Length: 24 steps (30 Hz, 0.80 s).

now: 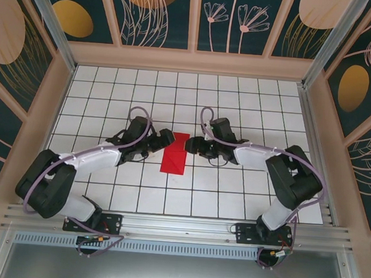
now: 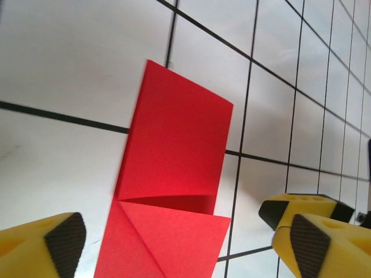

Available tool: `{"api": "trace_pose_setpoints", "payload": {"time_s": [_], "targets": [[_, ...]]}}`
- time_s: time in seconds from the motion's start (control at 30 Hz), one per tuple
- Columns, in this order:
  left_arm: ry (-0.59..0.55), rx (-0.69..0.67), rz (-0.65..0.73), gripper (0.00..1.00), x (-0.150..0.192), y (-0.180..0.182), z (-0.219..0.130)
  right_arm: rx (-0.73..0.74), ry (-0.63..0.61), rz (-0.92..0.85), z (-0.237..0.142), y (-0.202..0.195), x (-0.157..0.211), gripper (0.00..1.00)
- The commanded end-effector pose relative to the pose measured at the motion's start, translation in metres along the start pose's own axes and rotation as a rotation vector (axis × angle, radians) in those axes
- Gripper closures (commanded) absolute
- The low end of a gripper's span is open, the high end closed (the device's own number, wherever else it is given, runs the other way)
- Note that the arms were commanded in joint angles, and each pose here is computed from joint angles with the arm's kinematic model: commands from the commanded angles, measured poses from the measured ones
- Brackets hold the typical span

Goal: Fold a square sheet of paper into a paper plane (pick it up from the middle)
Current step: Turn over the paper at the center of the table.

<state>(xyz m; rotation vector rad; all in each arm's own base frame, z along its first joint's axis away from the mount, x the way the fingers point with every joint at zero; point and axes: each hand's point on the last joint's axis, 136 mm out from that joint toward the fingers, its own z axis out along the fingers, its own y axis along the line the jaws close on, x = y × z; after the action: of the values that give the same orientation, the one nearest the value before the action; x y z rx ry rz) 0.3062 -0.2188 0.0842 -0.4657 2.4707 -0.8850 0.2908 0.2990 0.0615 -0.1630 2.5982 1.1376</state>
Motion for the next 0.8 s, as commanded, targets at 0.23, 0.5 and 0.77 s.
{"api": "trace_pose_setpoints", "payload": {"time_s": [0.23,0.5,0.77], "targets": [[0.004,0.024,-0.005,0.01,0.006,0.005,-0.009,-0.129,0.081,-0.039,0.025,0.016,-0.003,0.6],[0.069,0.068,-0.015,0.02,0.016,-0.002,0.0,-0.141,0.131,-0.029,0.033,0.011,0.006,0.7],[0.136,0.14,-0.02,0.03,0.029,-0.01,0.005,-0.102,0.13,-0.023,0.037,0.004,0.007,0.9]]}}
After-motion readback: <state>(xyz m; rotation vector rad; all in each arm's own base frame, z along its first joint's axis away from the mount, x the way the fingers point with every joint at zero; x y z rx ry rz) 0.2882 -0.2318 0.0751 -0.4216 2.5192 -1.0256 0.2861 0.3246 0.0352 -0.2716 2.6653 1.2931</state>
